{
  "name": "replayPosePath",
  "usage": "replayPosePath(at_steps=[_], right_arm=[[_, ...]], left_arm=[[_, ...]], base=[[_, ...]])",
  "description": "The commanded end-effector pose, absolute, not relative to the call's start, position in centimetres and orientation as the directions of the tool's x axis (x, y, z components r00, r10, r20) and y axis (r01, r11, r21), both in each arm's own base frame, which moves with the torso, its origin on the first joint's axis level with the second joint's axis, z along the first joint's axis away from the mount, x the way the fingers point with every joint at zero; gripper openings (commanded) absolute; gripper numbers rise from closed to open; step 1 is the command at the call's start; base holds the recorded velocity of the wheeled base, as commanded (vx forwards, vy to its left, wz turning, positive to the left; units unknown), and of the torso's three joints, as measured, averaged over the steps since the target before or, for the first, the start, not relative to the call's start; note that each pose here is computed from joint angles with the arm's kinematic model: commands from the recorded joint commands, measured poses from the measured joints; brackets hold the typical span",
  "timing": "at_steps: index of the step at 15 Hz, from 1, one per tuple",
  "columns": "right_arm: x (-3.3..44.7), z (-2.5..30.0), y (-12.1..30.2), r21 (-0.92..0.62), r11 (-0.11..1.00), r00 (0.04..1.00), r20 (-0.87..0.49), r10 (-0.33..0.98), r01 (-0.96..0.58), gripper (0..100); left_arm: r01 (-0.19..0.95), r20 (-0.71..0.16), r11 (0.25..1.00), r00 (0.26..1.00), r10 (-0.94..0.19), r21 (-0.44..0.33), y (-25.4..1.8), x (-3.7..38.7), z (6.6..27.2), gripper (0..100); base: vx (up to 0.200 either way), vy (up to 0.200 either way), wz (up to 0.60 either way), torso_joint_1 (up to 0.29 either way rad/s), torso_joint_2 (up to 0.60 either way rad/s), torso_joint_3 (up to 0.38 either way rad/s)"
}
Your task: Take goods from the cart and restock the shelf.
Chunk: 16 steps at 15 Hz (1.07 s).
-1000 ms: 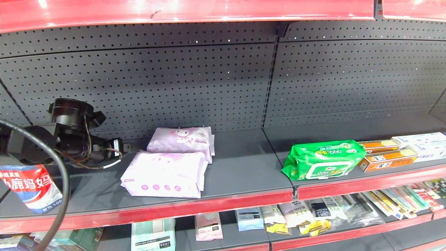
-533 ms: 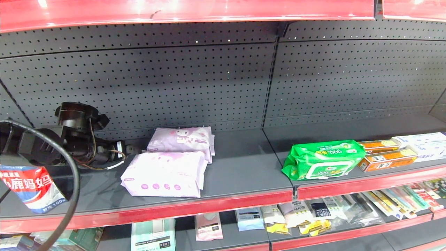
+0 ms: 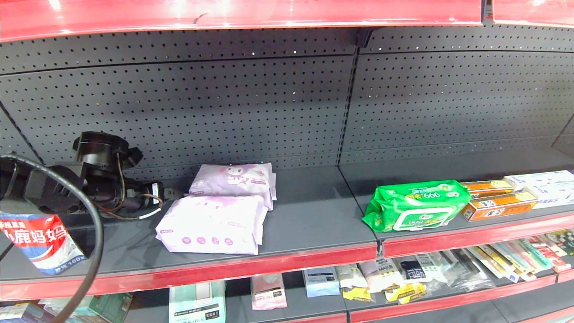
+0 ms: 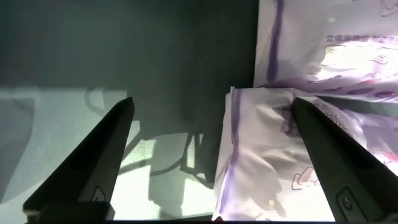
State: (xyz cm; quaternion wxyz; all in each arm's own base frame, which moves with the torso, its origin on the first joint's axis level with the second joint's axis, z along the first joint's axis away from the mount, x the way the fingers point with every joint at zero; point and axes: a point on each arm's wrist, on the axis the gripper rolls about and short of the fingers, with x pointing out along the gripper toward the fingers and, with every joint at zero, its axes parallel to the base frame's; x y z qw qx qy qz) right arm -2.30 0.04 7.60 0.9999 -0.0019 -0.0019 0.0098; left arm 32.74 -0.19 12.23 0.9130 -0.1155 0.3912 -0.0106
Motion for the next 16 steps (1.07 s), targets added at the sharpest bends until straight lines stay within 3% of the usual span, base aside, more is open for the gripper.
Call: replayPosePath(at_steps=[1, 5, 9, 16], right_arm=[[-2.3, 7.6, 0.0, -0.005, 1.000, 1.000, 0.002, 0.020, -0.020, 100], [-2.3, 7.6, 0.0, -0.005, 1.000, 1.000, 0.003, 0.020, -0.020, 100], [-2.3, 7.6, 0.0, -0.005, 1.000, 1.000, 0.003, 0.020, -0.020, 100], [-2.3, 7.6, 0.0, -0.005, 1.000, 1.000, 0.003, 0.020, -0.020, 100]], left_arm=[[-0.062, -0.704, 0.974, 0.701, -0.114, -0.220, -0.4, 32.6, 12.6, 100], [-0.056, -0.713, 0.974, 0.690, -0.121, -0.220, -0.7, 32.2, 12.8, 100], [-0.057, -0.679, 0.973, 0.726, -0.113, -0.223, -0.3, 32.9, 13.9, 100], [-0.082, -0.711, 0.972, 0.695, -0.102, -0.220, 0.2, 33.8, 12.1, 100]], base=[[0.000, 0.000, 0.00, 0.000, 0.00, 0.000], [0.000, 0.000, 0.00, 0.000, 0.00, 0.000], [0.000, 0.000, 0.00, 0.000, 0.00, 0.000], [0.000, 0.000, 0.00, 0.000, 0.00, 0.000]])
